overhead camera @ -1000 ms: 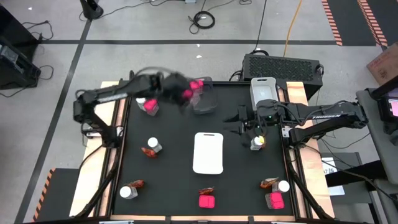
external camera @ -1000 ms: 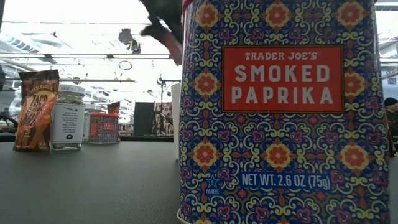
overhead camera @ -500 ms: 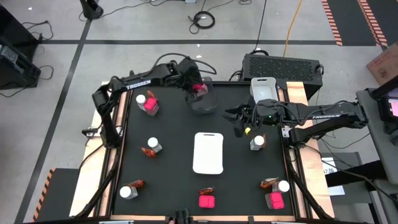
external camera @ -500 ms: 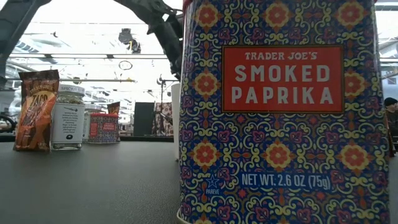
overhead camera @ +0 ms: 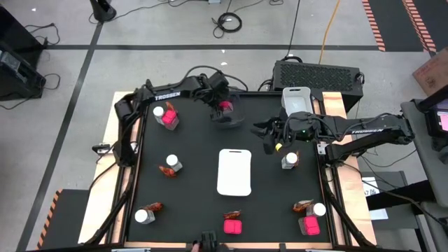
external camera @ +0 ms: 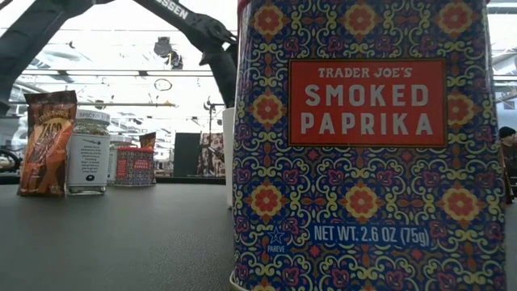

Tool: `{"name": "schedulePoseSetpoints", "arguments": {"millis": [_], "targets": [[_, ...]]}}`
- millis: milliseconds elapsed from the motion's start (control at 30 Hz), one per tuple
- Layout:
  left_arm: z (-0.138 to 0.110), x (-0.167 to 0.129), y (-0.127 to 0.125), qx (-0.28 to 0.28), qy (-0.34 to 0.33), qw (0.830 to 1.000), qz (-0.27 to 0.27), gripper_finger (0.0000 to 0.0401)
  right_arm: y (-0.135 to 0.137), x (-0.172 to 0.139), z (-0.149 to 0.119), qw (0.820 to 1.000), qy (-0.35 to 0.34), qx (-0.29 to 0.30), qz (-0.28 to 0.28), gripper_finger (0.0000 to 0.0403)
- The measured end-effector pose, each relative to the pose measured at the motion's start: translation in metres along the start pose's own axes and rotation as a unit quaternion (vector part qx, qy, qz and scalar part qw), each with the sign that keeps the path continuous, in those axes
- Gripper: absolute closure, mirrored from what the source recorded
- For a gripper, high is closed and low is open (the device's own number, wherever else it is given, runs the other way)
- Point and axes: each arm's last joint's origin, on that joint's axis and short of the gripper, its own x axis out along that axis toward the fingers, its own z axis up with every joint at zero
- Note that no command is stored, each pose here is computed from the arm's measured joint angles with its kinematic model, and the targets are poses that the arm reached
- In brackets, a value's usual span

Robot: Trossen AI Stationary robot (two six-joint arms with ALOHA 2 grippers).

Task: Sort spices by type
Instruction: Put the red seasoning can into the black bin

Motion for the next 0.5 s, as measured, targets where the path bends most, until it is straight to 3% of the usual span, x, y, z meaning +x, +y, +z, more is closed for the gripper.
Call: {"name": "schedulePoseSetpoints", "arguments": {"millis": [200, 500], "targets": [[-0.001, 0.008, 0.005, -0.002, 0.013, 0.999, 0.033, 0.0184, 0.001, 0.0, 0.0, 1.0, 0.001, -0.001, 0.003, 0.0257], [-0.008, 0.022, 0.013, -0.013, 0.033, 0.999, 0.037, 0.0184, 0.001, 0.0, -0.001, 1.0, 0.003, -0.001, 0.005, 0.0257]]}}
